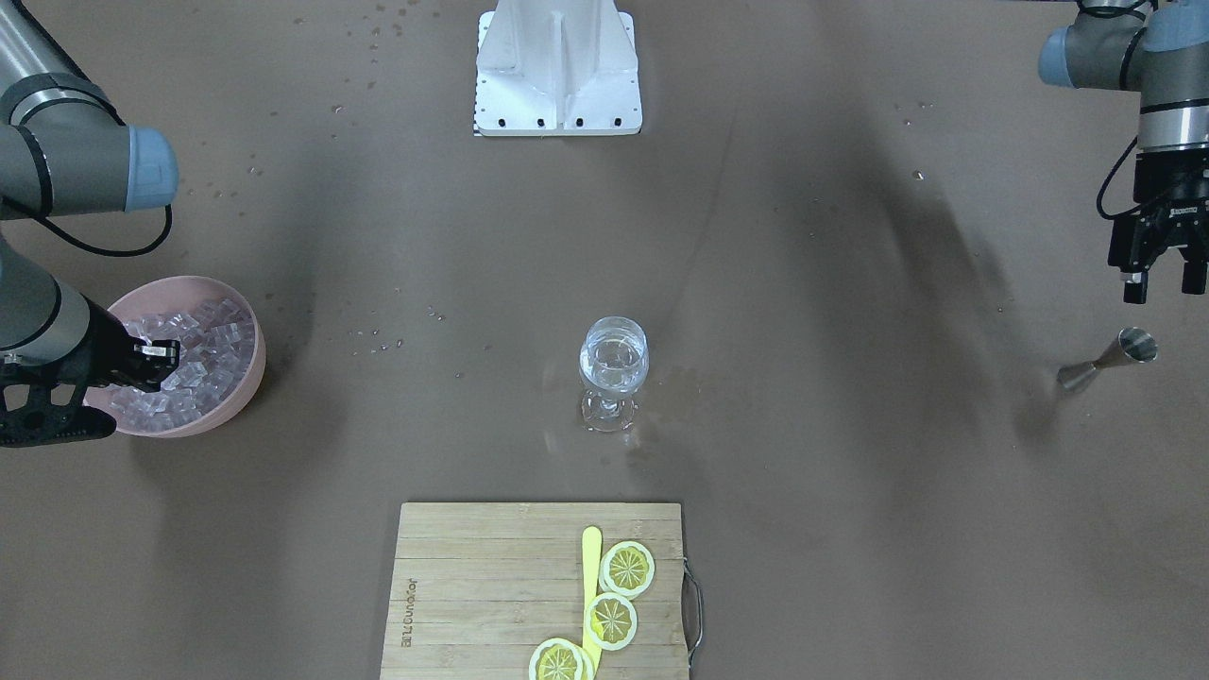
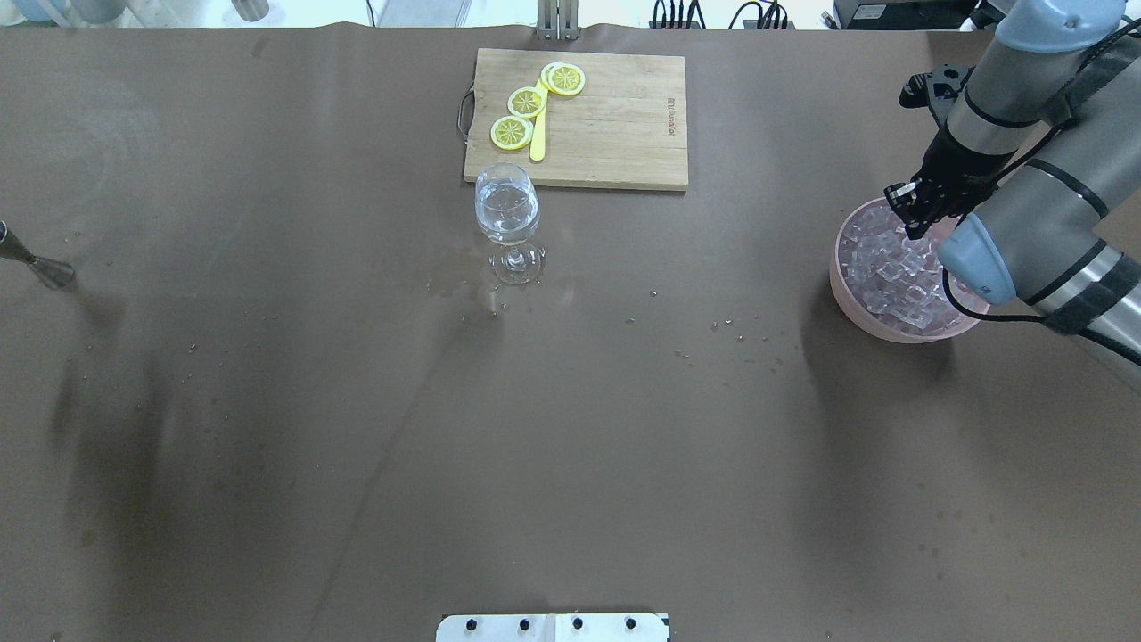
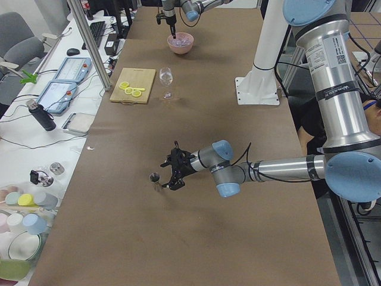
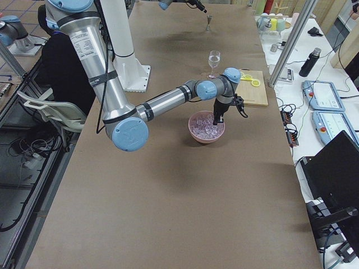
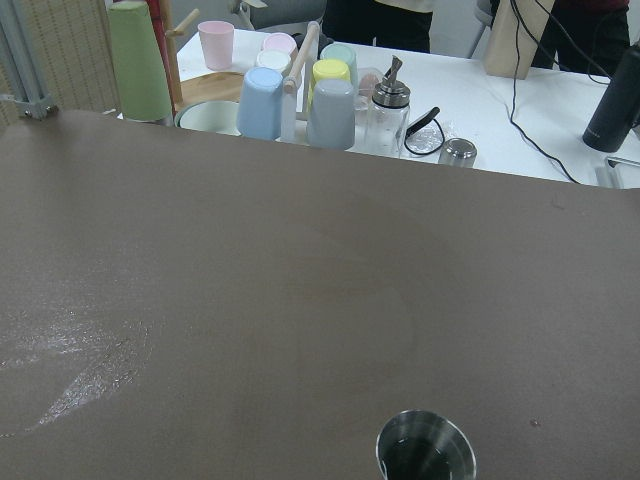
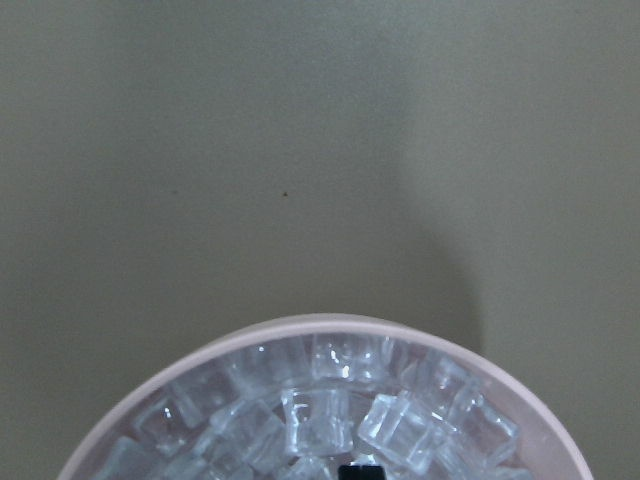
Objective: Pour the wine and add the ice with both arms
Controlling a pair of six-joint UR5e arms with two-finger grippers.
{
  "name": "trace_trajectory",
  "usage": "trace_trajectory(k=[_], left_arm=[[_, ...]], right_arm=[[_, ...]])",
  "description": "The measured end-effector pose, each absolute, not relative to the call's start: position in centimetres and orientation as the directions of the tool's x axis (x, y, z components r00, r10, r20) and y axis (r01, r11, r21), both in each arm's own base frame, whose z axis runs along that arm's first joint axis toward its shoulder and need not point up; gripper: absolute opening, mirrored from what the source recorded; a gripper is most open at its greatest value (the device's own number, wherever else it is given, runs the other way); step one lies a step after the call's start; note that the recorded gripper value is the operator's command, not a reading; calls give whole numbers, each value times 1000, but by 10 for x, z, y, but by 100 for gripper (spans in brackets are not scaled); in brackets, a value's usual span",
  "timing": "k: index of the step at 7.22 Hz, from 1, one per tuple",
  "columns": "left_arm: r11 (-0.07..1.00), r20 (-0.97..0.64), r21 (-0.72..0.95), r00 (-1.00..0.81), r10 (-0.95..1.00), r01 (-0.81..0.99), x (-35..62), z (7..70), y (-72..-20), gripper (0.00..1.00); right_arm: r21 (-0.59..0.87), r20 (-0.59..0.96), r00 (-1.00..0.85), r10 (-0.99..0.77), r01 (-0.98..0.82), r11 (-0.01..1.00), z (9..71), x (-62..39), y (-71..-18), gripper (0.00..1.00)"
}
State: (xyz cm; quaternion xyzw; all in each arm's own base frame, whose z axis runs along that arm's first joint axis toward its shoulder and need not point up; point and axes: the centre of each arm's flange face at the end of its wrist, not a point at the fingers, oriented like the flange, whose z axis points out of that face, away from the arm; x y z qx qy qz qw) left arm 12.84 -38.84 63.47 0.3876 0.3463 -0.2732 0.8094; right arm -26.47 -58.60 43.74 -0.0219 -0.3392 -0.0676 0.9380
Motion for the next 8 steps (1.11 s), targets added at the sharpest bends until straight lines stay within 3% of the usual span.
trace_trajectory(k=[1, 2, 3, 8], left_arm=[[535, -764, 457, 622, -174, 711, 139, 638, -388, 98], [521, -752, 477, 636, -173, 707, 152, 643, -391, 98], [514, -744, 491, 645, -172, 703, 162, 647, -396, 98], [506, -693, 543, 697, -181, 671, 199, 680, -406, 97]], right_arm=[[1, 637, 763, -109, 140, 990, 440, -265, -586, 65], [-4, 635, 766, -102, 136, 991, 443, -265, -586, 81], [-15, 636, 767, -91, 129, 991, 446, -265, -584, 86], [-49, 636, 767, -84, 149, 988, 477, -275, -565, 67]])
